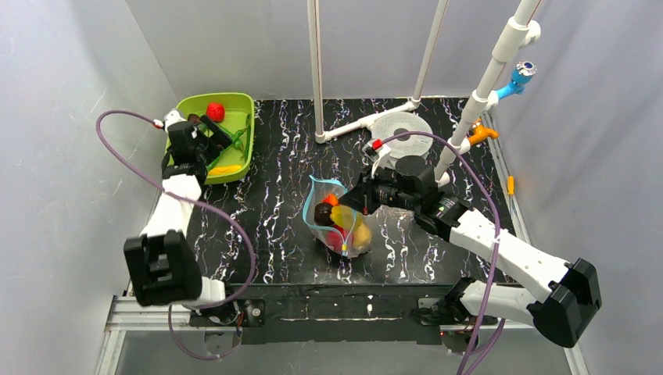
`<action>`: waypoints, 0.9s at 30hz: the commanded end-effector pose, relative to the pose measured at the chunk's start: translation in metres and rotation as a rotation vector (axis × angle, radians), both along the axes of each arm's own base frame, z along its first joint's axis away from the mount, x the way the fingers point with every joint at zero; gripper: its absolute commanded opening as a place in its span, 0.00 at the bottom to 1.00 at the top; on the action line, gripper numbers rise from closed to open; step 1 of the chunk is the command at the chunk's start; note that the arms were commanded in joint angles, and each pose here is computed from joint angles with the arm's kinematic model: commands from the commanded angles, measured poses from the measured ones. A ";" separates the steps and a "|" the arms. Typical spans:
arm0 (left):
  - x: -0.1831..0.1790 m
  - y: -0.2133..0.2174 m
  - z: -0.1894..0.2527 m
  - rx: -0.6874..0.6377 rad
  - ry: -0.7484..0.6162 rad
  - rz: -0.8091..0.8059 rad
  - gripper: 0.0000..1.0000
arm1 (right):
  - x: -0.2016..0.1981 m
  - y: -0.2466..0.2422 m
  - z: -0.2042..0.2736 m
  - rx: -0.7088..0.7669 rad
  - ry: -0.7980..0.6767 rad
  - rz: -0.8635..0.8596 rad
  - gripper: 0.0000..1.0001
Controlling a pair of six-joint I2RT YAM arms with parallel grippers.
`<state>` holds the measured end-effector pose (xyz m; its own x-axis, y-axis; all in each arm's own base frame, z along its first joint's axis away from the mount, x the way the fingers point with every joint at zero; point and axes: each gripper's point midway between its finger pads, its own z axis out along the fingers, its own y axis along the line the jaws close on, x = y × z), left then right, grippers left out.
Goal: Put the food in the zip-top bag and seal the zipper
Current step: Pick up the fake fruit from the bin.
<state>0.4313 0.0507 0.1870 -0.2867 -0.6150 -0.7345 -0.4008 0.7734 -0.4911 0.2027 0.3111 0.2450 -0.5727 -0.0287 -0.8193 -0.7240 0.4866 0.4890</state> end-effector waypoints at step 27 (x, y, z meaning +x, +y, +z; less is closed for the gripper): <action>0.236 0.114 -0.077 -0.325 -0.495 0.221 0.68 | 0.021 0.009 -0.011 -0.055 0.050 -0.035 0.01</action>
<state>0.6590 0.1525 0.0743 0.1221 -0.8461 -0.5189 -0.2679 0.4753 -0.8381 0.2140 0.3160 0.2133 -0.6383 -0.0863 -0.7650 -0.6740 0.5428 0.5011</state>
